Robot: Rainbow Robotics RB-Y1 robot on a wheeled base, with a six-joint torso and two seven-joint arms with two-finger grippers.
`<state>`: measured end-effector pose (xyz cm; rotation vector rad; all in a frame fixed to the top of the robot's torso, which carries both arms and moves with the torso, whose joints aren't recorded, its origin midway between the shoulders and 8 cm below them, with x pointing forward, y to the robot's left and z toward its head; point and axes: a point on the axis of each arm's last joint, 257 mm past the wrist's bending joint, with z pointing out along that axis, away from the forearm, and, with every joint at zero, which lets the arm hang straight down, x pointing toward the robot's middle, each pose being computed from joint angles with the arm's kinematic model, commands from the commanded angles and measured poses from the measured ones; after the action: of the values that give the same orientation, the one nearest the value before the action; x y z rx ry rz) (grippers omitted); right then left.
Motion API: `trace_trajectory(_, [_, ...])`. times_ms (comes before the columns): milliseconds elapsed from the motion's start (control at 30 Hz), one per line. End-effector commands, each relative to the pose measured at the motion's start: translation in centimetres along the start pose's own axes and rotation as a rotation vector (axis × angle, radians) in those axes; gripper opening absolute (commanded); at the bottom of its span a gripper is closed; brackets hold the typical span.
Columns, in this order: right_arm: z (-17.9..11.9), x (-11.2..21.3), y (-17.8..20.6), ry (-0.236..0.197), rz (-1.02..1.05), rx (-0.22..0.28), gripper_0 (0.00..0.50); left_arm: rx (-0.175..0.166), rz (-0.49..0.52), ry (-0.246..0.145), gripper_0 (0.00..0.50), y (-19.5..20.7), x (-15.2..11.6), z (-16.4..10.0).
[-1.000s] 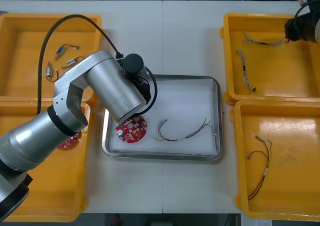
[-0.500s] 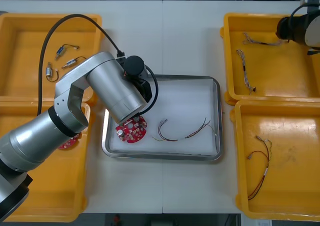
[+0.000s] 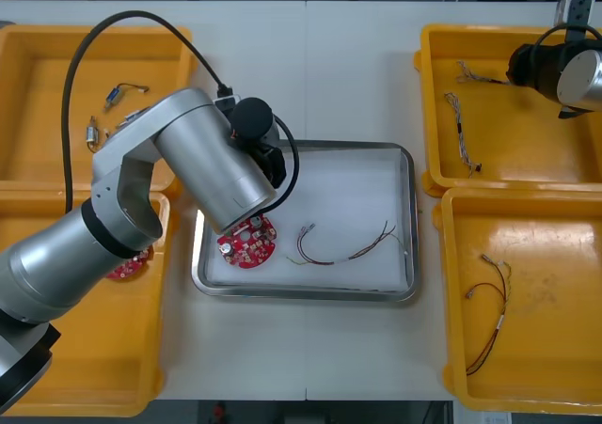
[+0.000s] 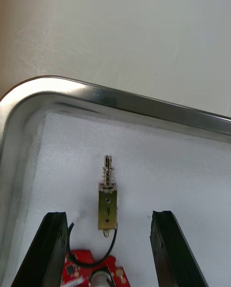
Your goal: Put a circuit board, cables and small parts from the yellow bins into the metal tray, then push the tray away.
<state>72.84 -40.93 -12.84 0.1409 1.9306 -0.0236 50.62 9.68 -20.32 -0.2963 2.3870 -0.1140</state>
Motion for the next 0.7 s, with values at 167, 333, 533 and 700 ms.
trace_trajectory(167, [0.1, 1.3, -0.5, 0.004, 0.132, 0.005, 0.5, 0.026, -0.07, -0.074, 0.5, 1.8, -4.7, -6.4])
trace_trajectory(333, [0.0, 2.5, -0.5, 0.042, 0.135, 0.004, 0.5, -0.029, -0.06, -0.15, 0.5, 4.2, -8.5, -9.2])
trace_trajectory(533, [0.1, 3.7, -0.3, 0.068, 0.135, 0.003, 0.5, -0.056, -0.096, -0.115, 0.5, 7.2, -12.6, -11.7])
trace_trajectory(700, [0.1, 4.0, -0.2, 0.078, 0.134, 0.002, 0.245, -0.054, -0.127, -0.056, 0.5, 9.9, -15.9, -13.3])
